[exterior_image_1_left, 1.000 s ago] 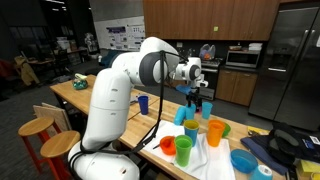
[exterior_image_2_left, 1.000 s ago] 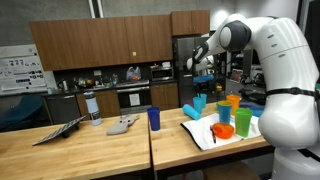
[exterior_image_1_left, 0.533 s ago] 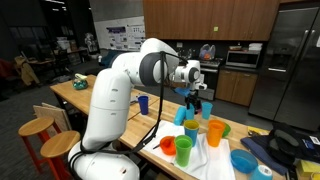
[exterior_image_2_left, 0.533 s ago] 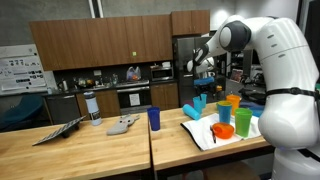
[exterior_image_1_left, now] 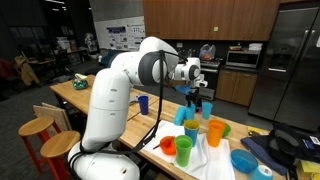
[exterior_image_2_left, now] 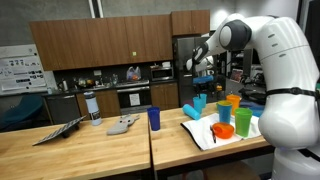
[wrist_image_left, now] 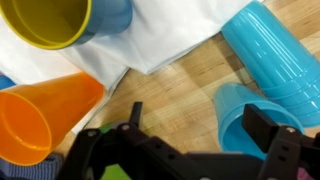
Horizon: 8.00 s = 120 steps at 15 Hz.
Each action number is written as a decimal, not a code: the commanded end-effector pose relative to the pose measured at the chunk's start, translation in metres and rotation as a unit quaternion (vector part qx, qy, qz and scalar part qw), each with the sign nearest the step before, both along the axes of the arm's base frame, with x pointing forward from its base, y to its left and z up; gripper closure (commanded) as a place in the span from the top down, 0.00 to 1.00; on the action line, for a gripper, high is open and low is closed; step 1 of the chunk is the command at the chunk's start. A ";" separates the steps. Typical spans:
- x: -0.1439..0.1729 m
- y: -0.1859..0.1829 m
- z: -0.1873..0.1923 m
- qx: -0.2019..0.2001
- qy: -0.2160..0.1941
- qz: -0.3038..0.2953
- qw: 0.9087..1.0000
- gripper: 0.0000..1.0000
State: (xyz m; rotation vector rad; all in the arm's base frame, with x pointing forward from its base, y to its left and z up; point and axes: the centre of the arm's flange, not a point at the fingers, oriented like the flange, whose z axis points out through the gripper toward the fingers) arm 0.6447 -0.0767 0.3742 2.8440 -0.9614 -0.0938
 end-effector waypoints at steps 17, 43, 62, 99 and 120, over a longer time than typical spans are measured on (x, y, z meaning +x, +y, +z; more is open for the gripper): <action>0.032 0.006 0.027 -0.041 -0.020 0.022 0.999 1.00; 0.038 -0.010 -0.050 0.005 0.065 0.042 0.997 1.00; 0.032 0.018 -0.004 -0.043 0.047 0.074 0.995 0.01; 0.109 0.316 -0.031 0.101 -0.034 0.355 0.929 0.01; 0.089 0.304 -0.063 0.021 -0.004 0.383 0.924 0.48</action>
